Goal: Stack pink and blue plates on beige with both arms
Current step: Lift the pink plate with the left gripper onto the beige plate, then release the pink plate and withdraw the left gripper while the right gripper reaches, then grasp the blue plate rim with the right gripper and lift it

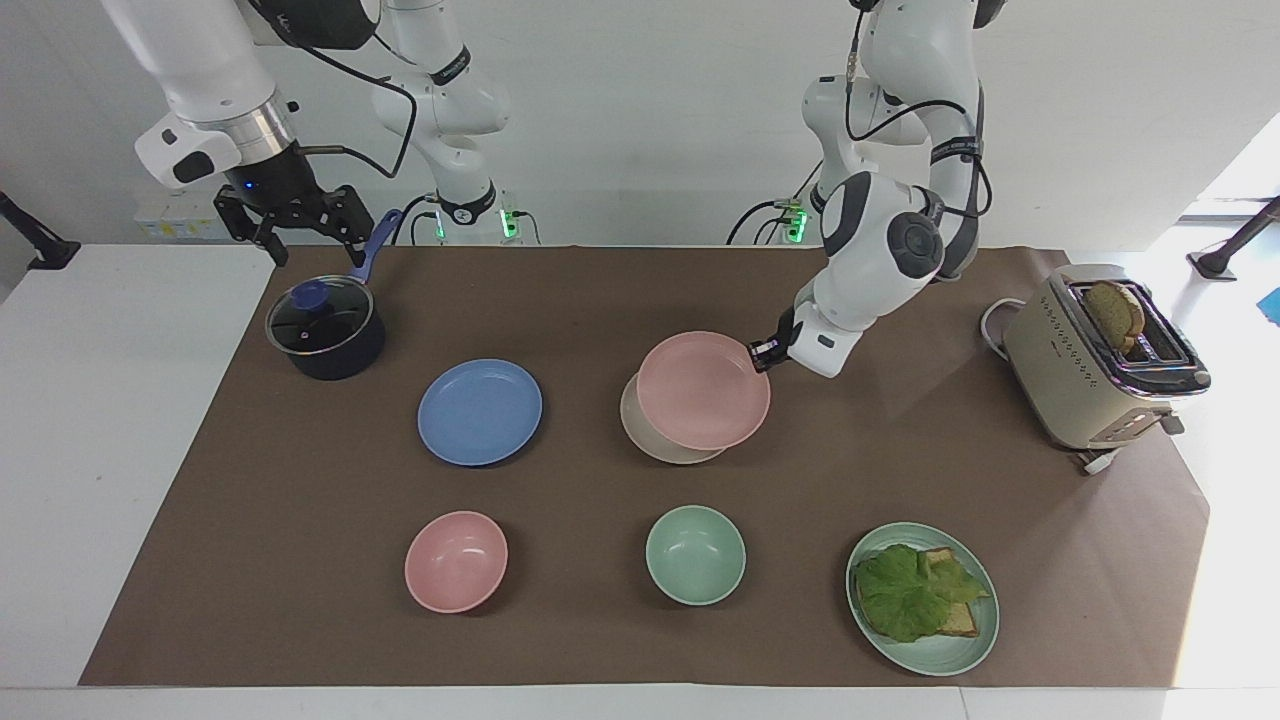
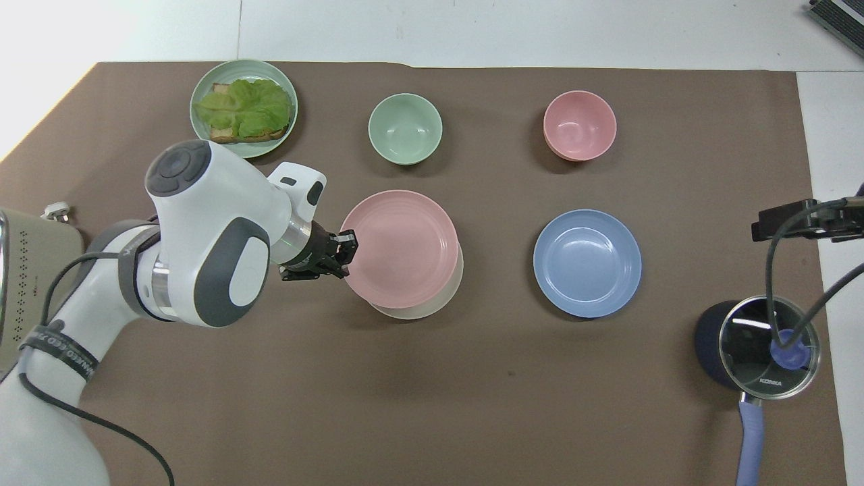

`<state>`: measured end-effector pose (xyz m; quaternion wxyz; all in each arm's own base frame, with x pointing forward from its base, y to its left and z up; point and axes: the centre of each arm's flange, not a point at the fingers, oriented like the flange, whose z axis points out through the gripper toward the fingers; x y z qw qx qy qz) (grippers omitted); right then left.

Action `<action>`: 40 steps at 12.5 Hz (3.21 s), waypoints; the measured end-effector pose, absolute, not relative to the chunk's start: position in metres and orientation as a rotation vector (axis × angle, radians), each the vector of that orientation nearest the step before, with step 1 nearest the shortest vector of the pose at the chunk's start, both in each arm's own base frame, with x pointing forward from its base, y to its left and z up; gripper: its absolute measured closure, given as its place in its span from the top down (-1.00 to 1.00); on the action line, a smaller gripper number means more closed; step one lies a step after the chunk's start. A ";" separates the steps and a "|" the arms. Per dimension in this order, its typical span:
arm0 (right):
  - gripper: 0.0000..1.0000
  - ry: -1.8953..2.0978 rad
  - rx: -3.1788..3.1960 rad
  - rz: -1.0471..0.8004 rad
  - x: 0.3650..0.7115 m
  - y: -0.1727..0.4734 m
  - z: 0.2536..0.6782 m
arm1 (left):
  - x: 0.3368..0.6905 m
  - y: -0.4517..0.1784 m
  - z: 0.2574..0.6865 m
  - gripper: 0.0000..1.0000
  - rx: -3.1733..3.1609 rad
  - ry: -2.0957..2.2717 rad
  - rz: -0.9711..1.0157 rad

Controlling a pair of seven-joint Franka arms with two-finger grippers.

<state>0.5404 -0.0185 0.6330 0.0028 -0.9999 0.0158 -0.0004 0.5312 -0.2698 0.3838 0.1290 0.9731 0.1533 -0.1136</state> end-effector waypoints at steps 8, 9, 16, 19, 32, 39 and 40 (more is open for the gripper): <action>1.00 0.042 -3.135 -0.129 0.554 -0.016 0.611 | 0.527 -0.274 0.366 0.06 2.815 0.470 -0.290; 1.00 0.040 -3.134 -0.140 0.557 -0.015 0.598 | 0.529 -0.272 0.367 0.37 2.814 0.474 -0.286; 1.00 0.004 -3.132 -0.106 0.600 0.001 0.438 | 0.583 -0.169 0.455 1.00 3.052 0.348 0.055; 1.00 0.015 -3.106 -0.088 0.592 0.009 0.383 | 0.588 -0.112 0.520 1.00 3.094 0.091 0.075; 0.02 -0.079 -3.033 -0.038 0.557 -0.011 0.316 | 0.581 -0.056 0.603 1.00 3.105 -0.053 0.132; -0.91 -0.040 -2.996 -0.049 0.553 -0.011 0.305 | 0.580 -0.055 0.603 1.00 3.105 -0.052 0.131; -0.91 -0.039 -2.991 -0.053 0.554 -0.010 0.307 | 0.580 -0.055 0.603 1.00 3.105 -0.052 0.131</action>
